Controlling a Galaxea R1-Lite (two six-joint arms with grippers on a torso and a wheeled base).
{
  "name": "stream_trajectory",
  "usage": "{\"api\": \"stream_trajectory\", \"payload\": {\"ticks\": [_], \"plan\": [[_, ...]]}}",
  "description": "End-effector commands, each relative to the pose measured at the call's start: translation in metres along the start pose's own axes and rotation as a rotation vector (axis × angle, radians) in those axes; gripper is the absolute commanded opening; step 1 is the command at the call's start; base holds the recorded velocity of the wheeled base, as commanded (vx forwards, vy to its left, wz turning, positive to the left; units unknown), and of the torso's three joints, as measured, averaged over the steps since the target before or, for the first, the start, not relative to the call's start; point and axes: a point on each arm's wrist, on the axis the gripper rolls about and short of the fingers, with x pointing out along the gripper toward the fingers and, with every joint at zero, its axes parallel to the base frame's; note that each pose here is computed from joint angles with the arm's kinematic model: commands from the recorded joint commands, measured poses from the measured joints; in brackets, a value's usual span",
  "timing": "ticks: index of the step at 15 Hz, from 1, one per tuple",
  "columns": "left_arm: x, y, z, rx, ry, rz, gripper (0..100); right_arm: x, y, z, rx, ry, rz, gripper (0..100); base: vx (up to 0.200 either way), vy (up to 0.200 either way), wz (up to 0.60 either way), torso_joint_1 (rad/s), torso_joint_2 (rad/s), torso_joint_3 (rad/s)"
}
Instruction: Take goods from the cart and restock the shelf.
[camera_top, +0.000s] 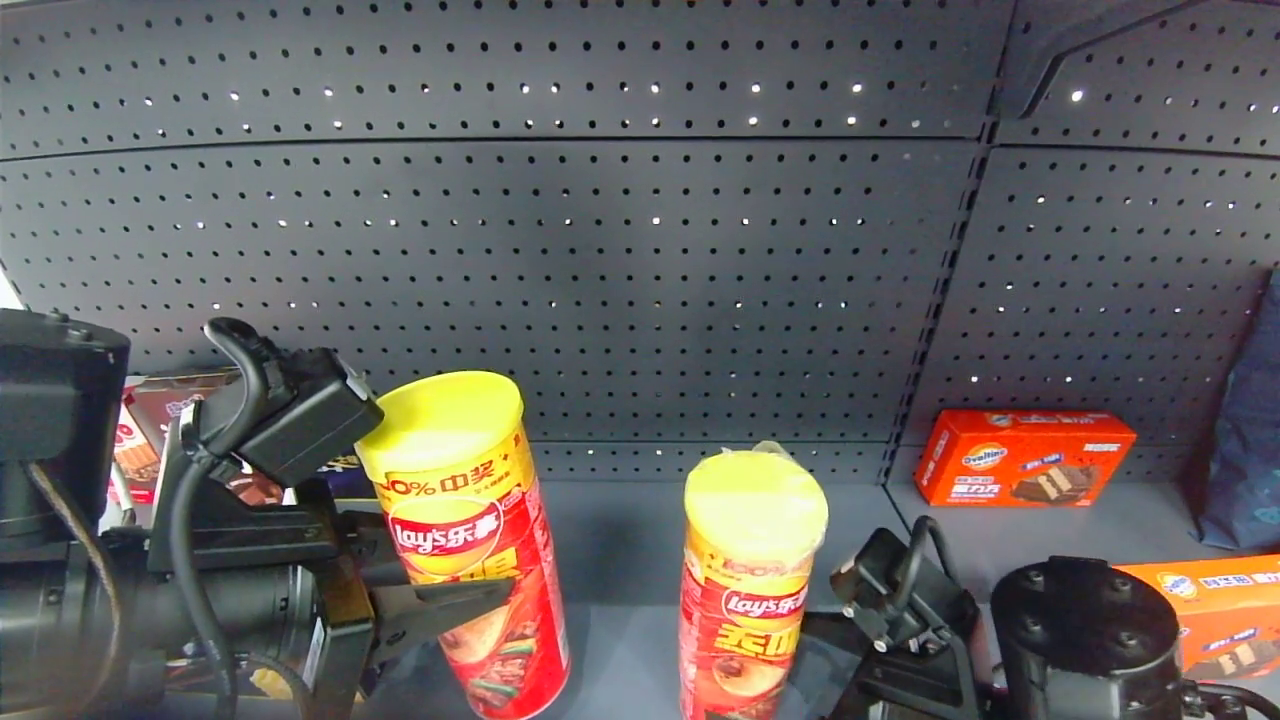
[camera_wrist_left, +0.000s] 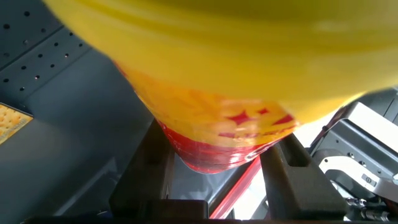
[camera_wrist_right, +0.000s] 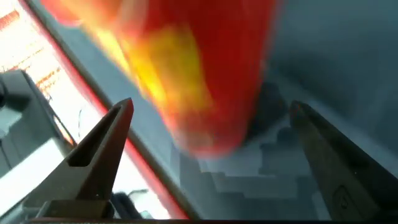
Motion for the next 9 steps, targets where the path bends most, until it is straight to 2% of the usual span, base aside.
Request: {"api": "stream_trajectory", "payload": {"ticks": [1, 9], "plan": [[0.0, 0.0, 0.0, 0.001, 0.002, 0.0, 0, -0.018, -0.002, -0.005, 0.0, -0.01, 0.001, 100, 0.0, 0.0, 0.0, 0.0, 0.0, 0.0], [0.0, 0.0, -0.001, 0.001, 0.002, 0.0, 0, -0.039, -0.019, -0.013, 0.019, -0.015, -0.065, 100, 0.0, 0.0, 0.0, 0.0, 0.0, 0.0]]}}
